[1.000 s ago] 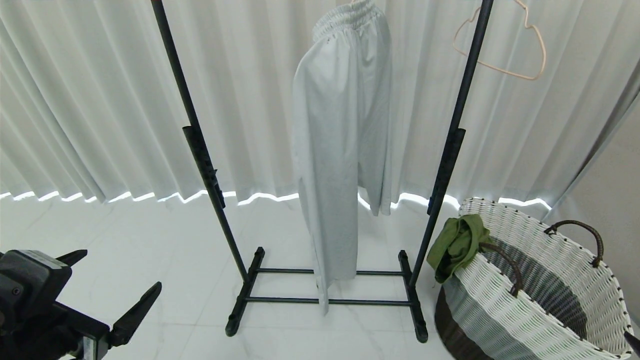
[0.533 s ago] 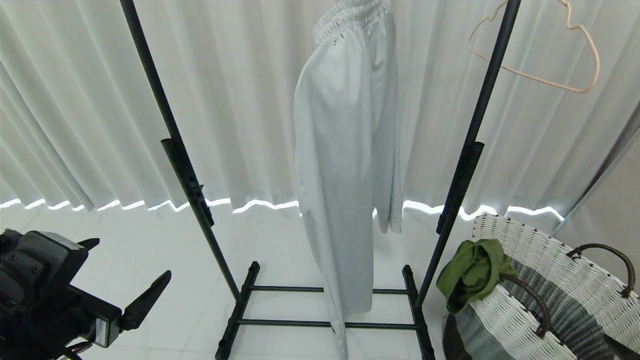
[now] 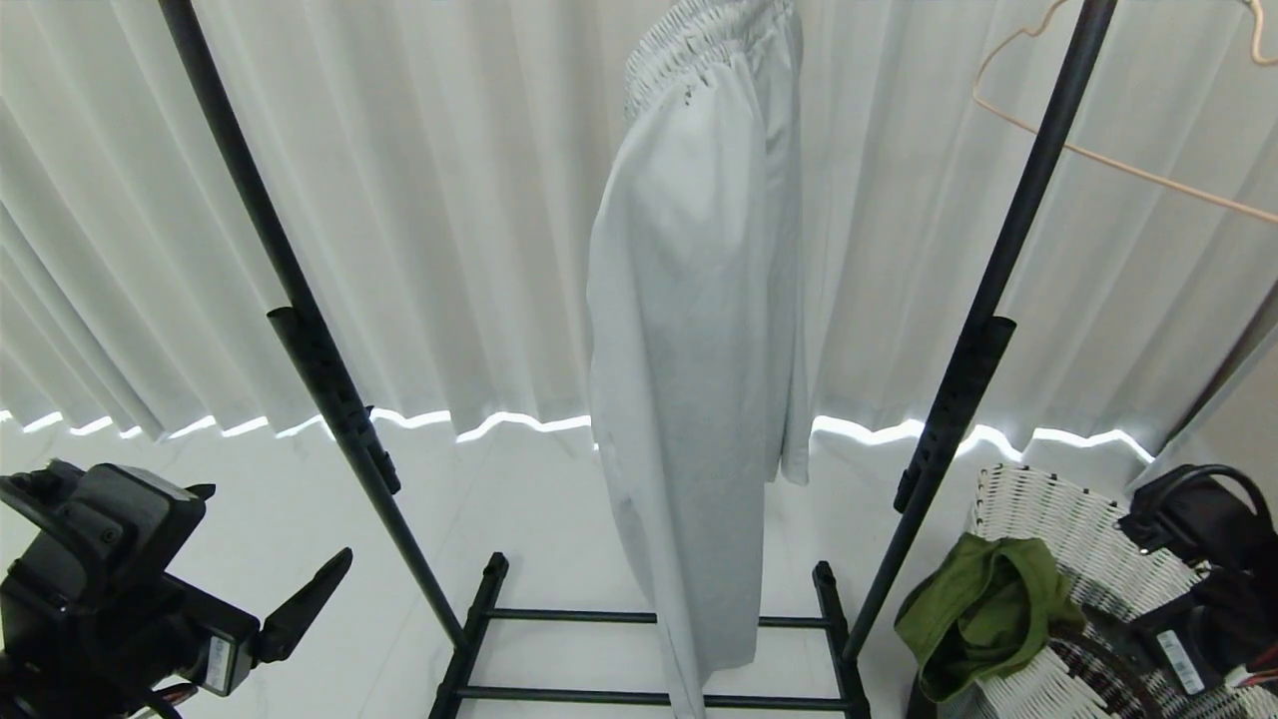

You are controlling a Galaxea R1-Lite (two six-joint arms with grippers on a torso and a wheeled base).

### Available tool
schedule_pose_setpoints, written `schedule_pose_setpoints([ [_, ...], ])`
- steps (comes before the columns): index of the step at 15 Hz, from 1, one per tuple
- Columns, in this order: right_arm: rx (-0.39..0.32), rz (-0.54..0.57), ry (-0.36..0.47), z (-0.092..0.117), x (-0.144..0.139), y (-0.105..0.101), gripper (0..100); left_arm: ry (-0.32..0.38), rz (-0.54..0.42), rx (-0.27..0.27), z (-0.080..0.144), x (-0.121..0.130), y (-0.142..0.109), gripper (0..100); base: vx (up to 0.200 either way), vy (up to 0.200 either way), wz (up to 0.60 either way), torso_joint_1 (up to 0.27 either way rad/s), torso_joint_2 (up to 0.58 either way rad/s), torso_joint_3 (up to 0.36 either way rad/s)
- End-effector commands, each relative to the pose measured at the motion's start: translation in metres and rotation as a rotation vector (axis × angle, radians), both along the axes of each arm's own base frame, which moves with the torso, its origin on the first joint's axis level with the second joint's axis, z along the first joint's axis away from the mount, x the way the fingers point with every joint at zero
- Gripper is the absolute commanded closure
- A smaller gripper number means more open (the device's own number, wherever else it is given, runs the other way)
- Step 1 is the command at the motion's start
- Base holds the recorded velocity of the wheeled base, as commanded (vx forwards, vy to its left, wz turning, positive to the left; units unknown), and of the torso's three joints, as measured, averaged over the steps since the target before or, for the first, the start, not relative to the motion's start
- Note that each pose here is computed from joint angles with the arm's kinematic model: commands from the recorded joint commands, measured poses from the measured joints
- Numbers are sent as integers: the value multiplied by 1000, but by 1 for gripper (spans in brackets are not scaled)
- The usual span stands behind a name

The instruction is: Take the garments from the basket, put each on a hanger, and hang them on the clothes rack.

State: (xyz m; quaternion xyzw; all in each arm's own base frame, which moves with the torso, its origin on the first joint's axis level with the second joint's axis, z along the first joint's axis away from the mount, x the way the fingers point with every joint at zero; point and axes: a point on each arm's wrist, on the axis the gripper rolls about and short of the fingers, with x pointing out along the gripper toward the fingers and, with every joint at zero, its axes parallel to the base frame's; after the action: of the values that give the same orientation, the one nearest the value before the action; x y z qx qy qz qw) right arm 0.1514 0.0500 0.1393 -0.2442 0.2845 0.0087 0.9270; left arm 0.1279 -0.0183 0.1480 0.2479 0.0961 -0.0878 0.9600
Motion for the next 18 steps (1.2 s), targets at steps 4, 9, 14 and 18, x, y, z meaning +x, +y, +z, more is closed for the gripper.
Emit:
schedule_pose_setpoints([
  [4, -22, -41, 74, -59, 73, 15, 0, -22, 4, 3, 2, -4, 0, 0, 0, 0, 0, 0, 0, 0],
  [9, -36, -116, 64, -77, 100, -1, 0, -18, 4, 4, 1, -5, 1, 0, 0, 0, 0, 0, 0, 0],
  [14, -24, -118, 24, -77, 107, -1, 100, -12, 1, 6, -1, -6, 0, 0, 0, 0, 0, 0, 0, 0],
  [18, -18, -108, -8, -70, 105, 3, 100, -2, -2, 6, -3, -7, 0, 0, 0, 0, 0, 0, 0, 0],
])
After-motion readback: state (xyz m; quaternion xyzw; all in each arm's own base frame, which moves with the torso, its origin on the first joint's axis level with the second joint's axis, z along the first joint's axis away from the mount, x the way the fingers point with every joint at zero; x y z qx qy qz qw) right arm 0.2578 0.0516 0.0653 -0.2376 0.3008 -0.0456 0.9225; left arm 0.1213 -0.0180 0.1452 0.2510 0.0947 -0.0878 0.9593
